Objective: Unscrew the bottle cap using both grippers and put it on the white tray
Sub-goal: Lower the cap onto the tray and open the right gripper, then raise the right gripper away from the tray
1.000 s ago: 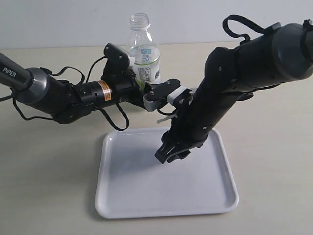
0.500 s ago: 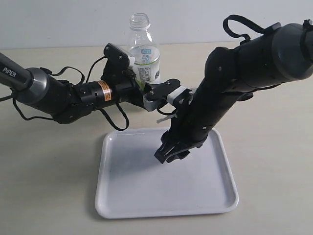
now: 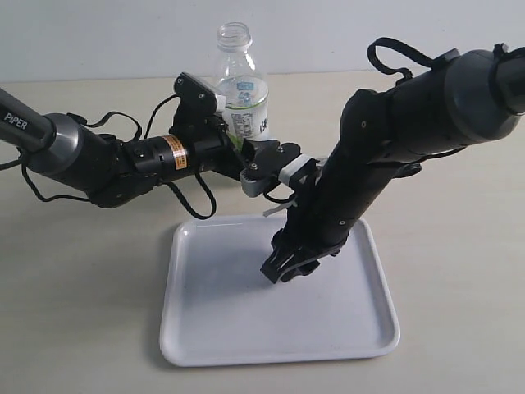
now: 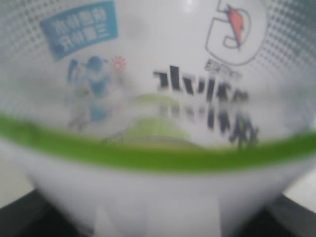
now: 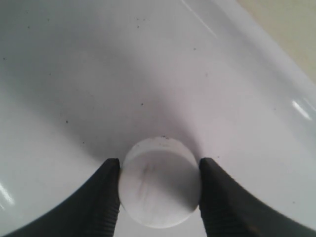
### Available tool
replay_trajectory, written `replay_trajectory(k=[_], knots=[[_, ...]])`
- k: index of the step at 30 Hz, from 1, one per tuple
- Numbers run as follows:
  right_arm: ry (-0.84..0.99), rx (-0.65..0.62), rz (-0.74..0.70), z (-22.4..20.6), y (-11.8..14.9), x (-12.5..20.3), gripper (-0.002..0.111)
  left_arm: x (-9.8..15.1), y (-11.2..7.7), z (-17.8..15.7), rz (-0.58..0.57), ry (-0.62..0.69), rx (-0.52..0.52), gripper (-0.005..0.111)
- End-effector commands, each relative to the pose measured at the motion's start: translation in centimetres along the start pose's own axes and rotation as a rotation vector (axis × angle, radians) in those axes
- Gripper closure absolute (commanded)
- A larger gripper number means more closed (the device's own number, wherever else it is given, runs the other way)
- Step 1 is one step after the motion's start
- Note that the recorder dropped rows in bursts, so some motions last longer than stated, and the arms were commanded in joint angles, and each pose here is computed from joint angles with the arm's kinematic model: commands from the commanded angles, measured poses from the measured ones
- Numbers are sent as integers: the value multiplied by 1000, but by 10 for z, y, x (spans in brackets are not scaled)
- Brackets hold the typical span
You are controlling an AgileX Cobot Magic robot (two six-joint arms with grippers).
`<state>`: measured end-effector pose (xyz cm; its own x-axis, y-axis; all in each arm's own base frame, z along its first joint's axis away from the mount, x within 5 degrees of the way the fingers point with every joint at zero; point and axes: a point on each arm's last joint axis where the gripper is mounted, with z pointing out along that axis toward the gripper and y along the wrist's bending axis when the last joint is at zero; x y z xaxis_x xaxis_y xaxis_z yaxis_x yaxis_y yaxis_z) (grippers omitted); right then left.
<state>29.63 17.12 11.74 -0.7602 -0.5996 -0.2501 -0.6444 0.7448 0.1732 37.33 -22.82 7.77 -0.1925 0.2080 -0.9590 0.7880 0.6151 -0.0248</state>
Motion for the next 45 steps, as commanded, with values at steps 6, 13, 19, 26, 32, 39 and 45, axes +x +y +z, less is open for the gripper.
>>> replay_trajectory(k=[6,13,19,26,32,39,45], knots=[[9,-8,-11,-1,2,1,60,-10,2,0,-2,-53,-4,107],[8,-7,-11,-1,1,1,36,-10,2,0,-2,-53,-4,107],[-7,-17,-22,-16,6,0,38,-10,2,0,-2,-53,-4,107],[-114,-16,-65,-72,21,-3,45,-8,2,0,-4,-46,-5,107],[-268,5,-100,-127,35,0,45,-3,6,2,-3,-57,-47,107],[-365,-19,-113,-168,51,10,45,-1,10,2,-29,-45,-94,107],[-413,-38,-109,-184,58,15,45,6,12,7,-32,-36,-93,107]])
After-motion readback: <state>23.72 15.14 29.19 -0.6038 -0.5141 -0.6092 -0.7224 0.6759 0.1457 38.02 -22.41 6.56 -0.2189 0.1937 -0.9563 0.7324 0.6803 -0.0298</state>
